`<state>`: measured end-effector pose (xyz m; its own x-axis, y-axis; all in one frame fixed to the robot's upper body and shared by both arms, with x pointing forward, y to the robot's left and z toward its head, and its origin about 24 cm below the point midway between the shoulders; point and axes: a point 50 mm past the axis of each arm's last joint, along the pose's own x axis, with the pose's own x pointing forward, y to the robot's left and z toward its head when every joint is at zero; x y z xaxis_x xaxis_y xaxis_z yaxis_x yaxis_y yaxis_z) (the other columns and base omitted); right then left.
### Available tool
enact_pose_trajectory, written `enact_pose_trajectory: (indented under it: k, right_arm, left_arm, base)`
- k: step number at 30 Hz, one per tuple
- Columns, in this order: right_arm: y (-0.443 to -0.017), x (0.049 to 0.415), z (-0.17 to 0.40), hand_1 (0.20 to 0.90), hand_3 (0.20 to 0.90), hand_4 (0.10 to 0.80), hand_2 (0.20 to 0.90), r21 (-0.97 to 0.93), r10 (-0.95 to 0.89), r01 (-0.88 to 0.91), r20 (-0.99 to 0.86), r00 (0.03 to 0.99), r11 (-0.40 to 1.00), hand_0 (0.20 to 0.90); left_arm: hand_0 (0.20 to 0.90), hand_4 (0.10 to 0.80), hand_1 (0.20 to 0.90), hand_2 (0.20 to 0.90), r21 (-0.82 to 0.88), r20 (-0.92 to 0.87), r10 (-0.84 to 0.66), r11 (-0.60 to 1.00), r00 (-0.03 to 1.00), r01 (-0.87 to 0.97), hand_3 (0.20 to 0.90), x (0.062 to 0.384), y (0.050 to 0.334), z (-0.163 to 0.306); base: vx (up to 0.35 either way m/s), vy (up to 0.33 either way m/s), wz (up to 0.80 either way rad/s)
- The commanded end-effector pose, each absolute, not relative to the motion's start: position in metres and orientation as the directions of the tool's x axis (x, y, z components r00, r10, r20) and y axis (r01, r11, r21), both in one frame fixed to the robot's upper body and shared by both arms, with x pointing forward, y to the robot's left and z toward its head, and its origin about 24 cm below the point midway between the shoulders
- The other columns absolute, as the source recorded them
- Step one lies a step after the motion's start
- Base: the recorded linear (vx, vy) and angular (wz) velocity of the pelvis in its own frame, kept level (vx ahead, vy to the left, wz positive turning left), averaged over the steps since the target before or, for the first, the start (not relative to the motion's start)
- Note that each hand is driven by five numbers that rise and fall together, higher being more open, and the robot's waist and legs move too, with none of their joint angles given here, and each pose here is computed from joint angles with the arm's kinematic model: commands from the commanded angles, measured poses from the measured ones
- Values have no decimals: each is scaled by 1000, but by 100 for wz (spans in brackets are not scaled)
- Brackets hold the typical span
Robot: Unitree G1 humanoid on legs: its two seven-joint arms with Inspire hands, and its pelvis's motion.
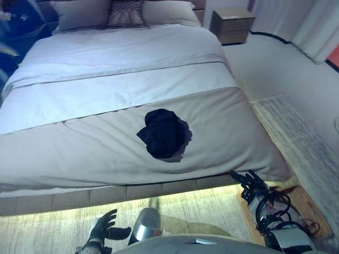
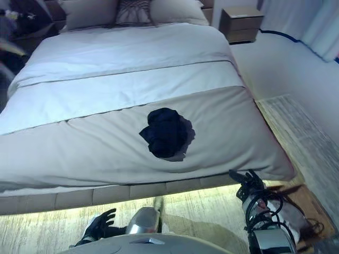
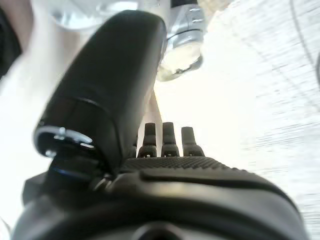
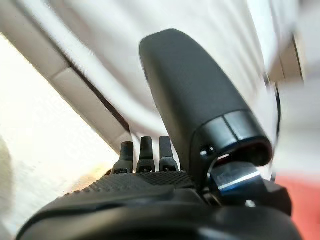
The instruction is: Pick up the clothes from the bed and place them into the basket
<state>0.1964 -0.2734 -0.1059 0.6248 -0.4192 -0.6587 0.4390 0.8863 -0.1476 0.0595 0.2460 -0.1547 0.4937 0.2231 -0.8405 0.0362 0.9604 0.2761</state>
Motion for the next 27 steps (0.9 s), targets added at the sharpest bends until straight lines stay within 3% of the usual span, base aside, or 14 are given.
enact_pose_trajectory:
  k: [1, 6, 11, 17, 22, 27]
  right_arm:
    - [-288, 241, -64, 900, 900, 800, 900, -331, -360, 214, -483, 798, 919, 900]
    - [-286, 247, -60, 900, 900, 800, 900, -498, -318, 50, -470, 824, 866, 900]
    - [-276, 264, -39, 900, 900, 800, 900, -799, -263, -90, -298, 918, 594, 900]
    - [-271, 278, -9, 900, 900, 800, 900, -953, -182, 28, -29, 983, 301, 900]
    - [-272, 289, 4, 900, 900, 800, 900, -982, -166, 96, 68, 984, 165, 900]
    - [-268, 316, 30, 900, 900, 800, 900, -980, -170, 149, 126, 977, 131, 900]
  left_arm:
    - [900, 800, 900, 900, 294, -736, 199, 955, 647, 41, 900, 105, 244, -141]
    - [900, 800, 900, 900, 308, -715, 156, 945, 681, 107, 900, 125, 247, -132]
    - [900, 800, 900, 900, 369, -687, 151, 915, 710, 162, 900, 146, 254, -123]
    - [900, 800, 900, 900, 416, -632, 224, 906, 742, 81, 900, 169, 270, -109]
    - [900, 800, 900, 900, 426, -662, 272, 903, 698, 53, 900, 141, 274, -119]
    - [900, 800, 900, 900, 419, -647, 264, 907, 716, 44, 900, 147, 283, -112]
  base:
    - [129, 171, 2]
    - [160, 215, 36]
    - [78, -53, 107]
    - [39, -295, 98]
    - [101, -124, 79]
    - [-13, -109, 24]
